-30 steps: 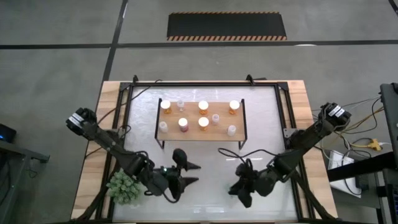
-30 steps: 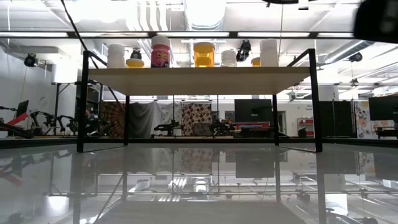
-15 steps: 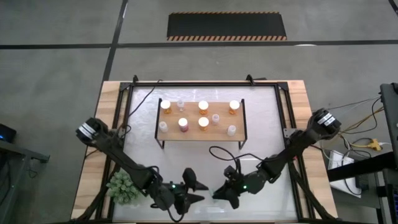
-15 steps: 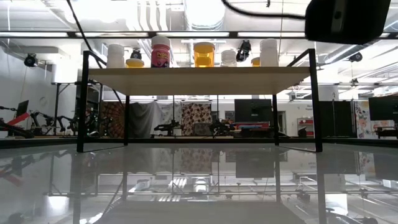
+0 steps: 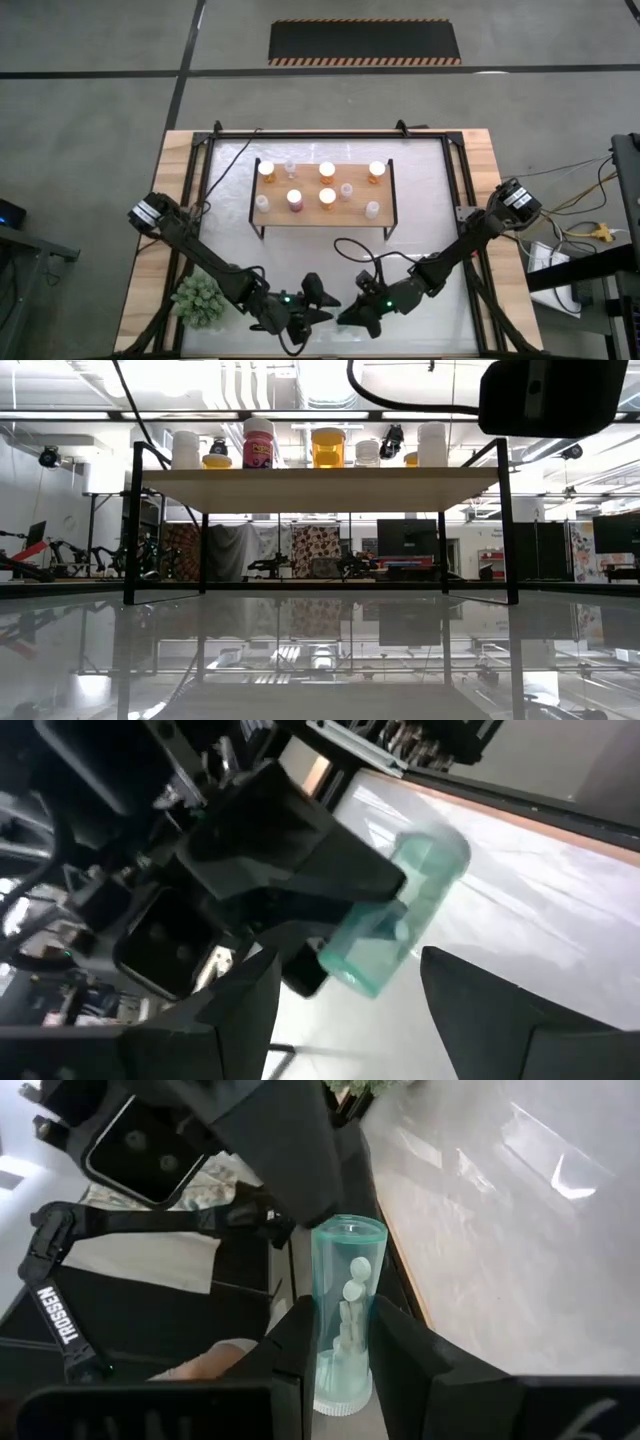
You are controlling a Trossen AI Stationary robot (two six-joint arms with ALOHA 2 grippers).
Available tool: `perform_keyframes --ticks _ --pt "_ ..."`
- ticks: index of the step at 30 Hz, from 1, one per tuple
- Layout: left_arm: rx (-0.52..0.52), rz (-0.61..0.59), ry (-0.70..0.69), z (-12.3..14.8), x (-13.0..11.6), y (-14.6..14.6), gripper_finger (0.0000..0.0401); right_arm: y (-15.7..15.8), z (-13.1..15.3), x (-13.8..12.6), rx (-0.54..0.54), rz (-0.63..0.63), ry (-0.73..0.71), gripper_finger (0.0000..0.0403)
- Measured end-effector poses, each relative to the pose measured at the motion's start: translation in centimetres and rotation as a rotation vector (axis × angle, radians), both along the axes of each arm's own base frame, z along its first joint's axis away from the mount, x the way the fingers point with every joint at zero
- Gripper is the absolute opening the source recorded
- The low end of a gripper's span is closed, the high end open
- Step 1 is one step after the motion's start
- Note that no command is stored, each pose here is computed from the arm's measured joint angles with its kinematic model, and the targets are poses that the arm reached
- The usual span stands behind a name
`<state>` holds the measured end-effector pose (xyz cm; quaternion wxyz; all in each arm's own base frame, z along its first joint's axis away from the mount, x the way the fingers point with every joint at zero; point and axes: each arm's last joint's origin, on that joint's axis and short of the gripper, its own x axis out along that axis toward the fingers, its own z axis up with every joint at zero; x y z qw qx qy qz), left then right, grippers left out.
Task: Pick and place medicine bottles onto shelf by color
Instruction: Put the green pill bottle on the shelf
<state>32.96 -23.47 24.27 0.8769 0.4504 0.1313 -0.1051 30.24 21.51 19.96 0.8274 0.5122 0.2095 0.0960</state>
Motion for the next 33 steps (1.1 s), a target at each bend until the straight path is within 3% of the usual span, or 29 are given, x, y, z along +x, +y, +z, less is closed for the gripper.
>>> perform_keyframes --ticks 6,19,27,33 --pt "0.029 -0.019 -0.018 -0.42 0.36 -0.2 0.0211 -0.06 0.14 0.05 -0.002 -0.004 -0.006 0.0063" --pt "0.032 -0.02 -0.016 -0.43 0.36 -0.2 0.0113 -0.03 0.12 0.02 0.012 0.0 0.002 0.0063" --pt "0.031 -0.017 -0.014 -0.48 0.34 -0.18 0.0106 -0.15 0.09 0.09 0.018 -0.003 0.01 0.0066" --pt "0.028 -0.015 -0.015 -0.48 0.34 -0.18 0.0105 -0.16 0.09 0.08 0.02 -0.004 0.012 0.0096"
